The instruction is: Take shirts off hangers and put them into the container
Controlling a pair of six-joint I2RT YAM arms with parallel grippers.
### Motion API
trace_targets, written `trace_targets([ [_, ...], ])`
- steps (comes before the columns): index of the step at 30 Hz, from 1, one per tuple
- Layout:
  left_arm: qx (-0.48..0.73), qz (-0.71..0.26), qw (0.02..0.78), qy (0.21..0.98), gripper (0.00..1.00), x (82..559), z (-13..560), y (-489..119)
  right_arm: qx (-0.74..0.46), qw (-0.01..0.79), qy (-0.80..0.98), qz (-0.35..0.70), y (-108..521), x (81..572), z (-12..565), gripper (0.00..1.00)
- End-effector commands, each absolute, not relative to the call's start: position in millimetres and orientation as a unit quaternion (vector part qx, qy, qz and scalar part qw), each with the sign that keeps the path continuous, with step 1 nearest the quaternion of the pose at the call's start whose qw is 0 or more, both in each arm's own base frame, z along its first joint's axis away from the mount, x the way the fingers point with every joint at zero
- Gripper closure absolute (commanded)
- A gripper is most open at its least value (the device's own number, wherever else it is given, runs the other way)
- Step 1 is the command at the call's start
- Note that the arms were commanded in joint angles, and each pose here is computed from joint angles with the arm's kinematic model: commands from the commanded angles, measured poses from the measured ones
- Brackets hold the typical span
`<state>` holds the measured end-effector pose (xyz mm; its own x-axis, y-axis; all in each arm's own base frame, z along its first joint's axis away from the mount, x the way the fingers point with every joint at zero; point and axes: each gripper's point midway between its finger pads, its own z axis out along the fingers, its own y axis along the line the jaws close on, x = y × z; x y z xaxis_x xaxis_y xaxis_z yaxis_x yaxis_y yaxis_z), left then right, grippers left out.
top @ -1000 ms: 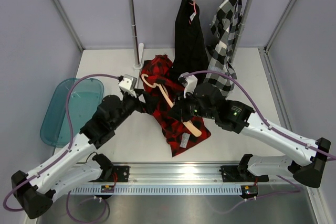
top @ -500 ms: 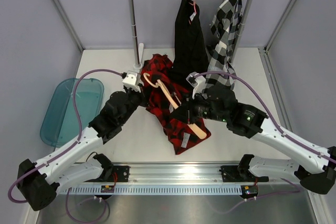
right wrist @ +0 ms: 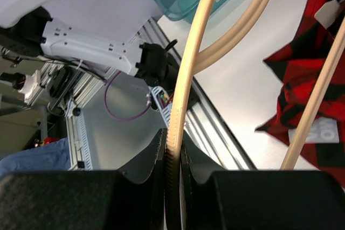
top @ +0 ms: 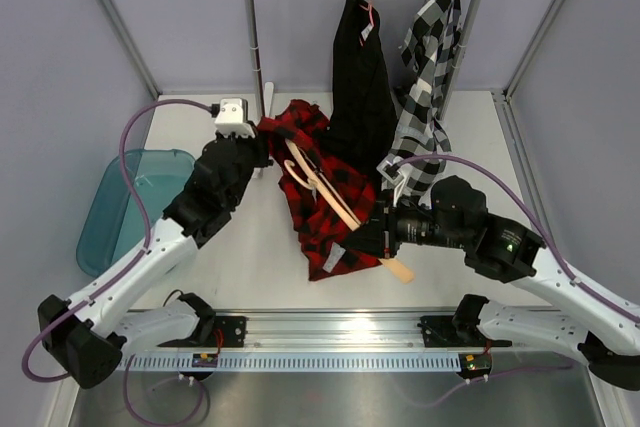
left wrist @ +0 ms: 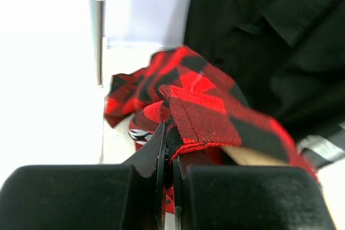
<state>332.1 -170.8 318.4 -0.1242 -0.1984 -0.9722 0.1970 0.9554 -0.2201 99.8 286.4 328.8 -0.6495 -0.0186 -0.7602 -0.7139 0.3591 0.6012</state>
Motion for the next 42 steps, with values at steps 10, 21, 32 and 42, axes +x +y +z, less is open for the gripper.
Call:
trace_targets([
  [10,-0.046,-0.122,0.628,0.767,1.00,367,295,-170,-0.279,0.377,0.679,0.565,262,70,378,1.00],
  [21,-0.079,-0.141,0.551,0.819,1.00,335,215,-160,-0.252,0.456,0.651,0.552,233,76,420,1.00],
  [32,-0.056,-0.129,0.463,0.875,0.32,262,185,-131,-0.198,0.499,0.671,0.512,269,135,444,1.00],
  [42,0.005,-0.107,0.530,0.841,0.01,251,276,-109,-0.150,0.518,0.667,0.514,308,238,479,1.00],
])
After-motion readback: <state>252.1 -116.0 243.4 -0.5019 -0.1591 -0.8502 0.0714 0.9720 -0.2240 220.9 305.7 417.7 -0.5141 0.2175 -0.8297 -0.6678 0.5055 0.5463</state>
